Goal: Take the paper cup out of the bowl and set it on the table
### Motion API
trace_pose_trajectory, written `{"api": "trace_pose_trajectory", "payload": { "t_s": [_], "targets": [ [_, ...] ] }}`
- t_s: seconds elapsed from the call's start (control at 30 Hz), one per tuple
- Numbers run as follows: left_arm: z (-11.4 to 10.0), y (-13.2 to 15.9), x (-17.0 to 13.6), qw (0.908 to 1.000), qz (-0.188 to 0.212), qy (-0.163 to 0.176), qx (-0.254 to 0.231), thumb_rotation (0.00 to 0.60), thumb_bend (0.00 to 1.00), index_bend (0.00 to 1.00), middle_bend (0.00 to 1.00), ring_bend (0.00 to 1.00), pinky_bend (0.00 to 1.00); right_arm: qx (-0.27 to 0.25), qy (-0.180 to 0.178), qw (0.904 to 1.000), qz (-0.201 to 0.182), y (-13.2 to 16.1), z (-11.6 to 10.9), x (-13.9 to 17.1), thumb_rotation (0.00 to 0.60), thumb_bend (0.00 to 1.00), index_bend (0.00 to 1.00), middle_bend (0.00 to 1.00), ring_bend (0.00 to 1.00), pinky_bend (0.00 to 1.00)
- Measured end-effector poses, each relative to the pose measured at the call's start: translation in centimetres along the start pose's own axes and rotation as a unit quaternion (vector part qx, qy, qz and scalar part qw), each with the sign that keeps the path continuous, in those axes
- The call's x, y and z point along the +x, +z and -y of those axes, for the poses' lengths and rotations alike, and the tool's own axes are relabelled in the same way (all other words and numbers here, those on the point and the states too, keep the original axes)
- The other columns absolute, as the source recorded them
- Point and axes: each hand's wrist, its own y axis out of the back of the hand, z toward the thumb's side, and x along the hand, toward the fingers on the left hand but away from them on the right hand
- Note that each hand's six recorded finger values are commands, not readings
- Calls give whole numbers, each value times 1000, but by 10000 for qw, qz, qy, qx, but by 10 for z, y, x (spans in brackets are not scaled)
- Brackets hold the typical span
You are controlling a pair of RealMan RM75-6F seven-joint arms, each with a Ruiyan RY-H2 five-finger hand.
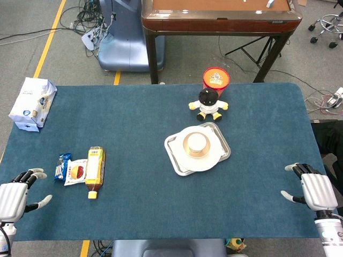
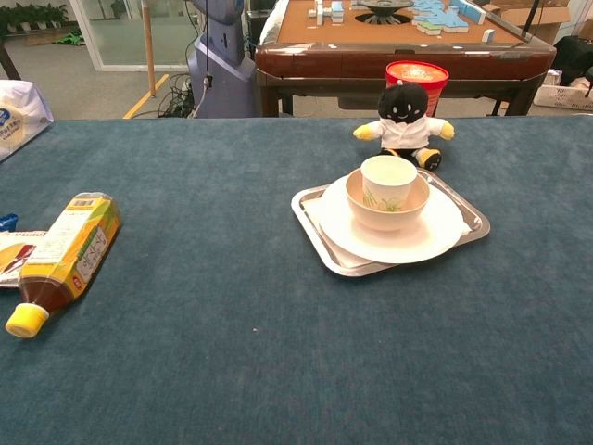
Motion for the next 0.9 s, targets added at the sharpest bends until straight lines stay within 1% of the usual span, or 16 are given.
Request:
{"api": "trace_pose_trajectory", "payload": {
  "t_s": [0.17,0.27,0.33,0.4,0.5,0.63,0.77,0.9],
  "targets": [
    [1,-1,-1,10000,-20,-20,18,600,125,396,309,327,531,-18,9,10000,-2,1,1,0,600,197,344,335,242,379],
    [2,-2,-2,10000,-43,-47,28,600,125,396,309,327,530,-27,52,10000,-22,2,3,-2,600,197,362,337,242,379],
    [1,-4,-3,10000,-78,-50,23,600,125,396,309,327,530,-64,42,9999,-77,6,4,-5,600,197,392,338,242,379],
    [0,-7,-3,9999,-131,-39,5,600,125,396,309,327,530,-99,6,9999,-137,10,3,-7,600,197,448,347,242,379],
    [1,-9,-3,9998,-172,-56,-8,600,125,397,309,327,530,-34,-20,9996,-275,17,1,-12,600,197,507,353,242,379],
    [1,-8,-3,9999,-145,-55,10,600,125,397,309,327,531,162,-48,9984,-538,33,-9,-27,600,197,528,338,242,379],
    [1,-7,-4,9999,-128,-55,8,600,127,398,309,327,531,356,-41,9964,-770,51,-19,-45,600,197,580,324,233,379],
    [1,-9,-4,9999,-145,-46,13,600,129,400,309,328,530,535,35,9939,-960,70,-26,-67,600,197,584,273,193,368]
  ]
}}
